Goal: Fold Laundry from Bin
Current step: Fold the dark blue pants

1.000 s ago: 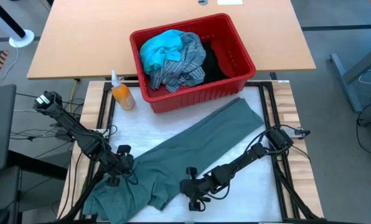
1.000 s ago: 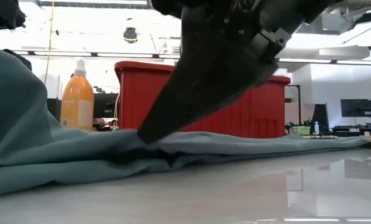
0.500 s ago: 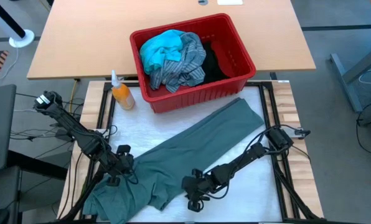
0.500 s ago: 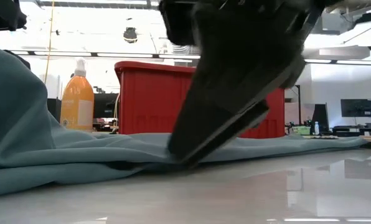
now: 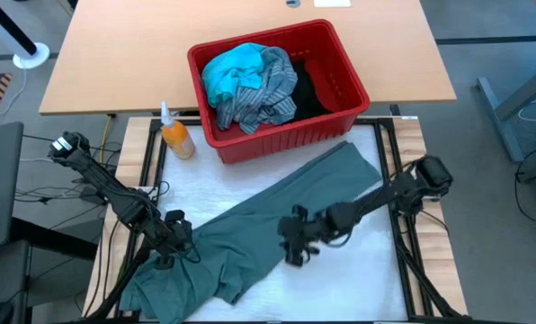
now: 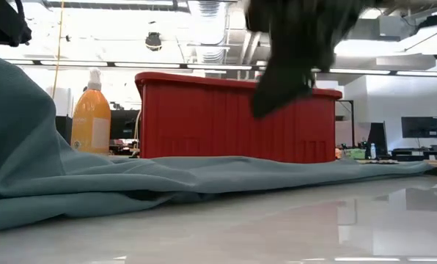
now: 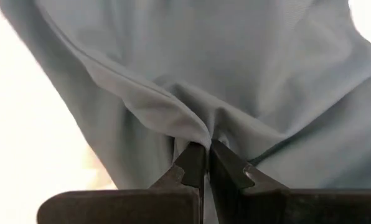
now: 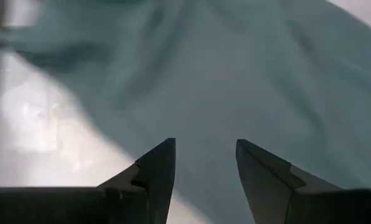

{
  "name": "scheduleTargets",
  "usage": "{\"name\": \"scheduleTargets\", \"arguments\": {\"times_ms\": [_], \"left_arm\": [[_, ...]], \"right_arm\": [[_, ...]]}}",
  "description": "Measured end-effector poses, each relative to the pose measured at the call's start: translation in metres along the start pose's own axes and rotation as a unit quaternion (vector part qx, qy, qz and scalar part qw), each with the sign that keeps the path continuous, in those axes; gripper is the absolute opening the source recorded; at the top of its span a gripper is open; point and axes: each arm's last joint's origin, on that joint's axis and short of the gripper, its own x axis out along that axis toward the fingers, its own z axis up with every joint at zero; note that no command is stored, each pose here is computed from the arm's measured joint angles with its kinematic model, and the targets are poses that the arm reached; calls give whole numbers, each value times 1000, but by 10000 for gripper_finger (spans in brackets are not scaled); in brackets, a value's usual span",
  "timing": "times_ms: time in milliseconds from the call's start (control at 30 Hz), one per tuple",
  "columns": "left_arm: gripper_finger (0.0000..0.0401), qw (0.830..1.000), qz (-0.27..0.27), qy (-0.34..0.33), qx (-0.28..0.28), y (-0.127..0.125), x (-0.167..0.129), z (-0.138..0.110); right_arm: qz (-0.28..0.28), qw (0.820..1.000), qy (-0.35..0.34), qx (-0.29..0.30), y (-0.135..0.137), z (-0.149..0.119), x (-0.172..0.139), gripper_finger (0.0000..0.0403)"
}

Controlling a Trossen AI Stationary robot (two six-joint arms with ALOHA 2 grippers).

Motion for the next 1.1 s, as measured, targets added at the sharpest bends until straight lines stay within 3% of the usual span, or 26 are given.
{"name": "scheduleTargets", "arguments": {"times_ms": [100,233,567,733,833,1100], "left_arm": [[0,1000,-1,-1,-27,0,0,0],[0,998,-1,-1,-63,0,0,0],[0,991,12,-21,-135,1,0,1],[0,988,21,-34,-152,1,0,2],[0,986,28,-44,-161,3,0,4],[0,980,38,-56,-186,7,0,7]], "right_arm": [[-19,999,-30,-5,-34,-2,10,198],[-45,996,-48,-53,-63,8,17,198],[-16,981,-37,-189,-114,22,28,198],[31,977,-18,-209,-127,14,49,198],[10,974,0,-228,-130,7,59,197],[0,964,-38,-262,-128,14,58,184]]}}
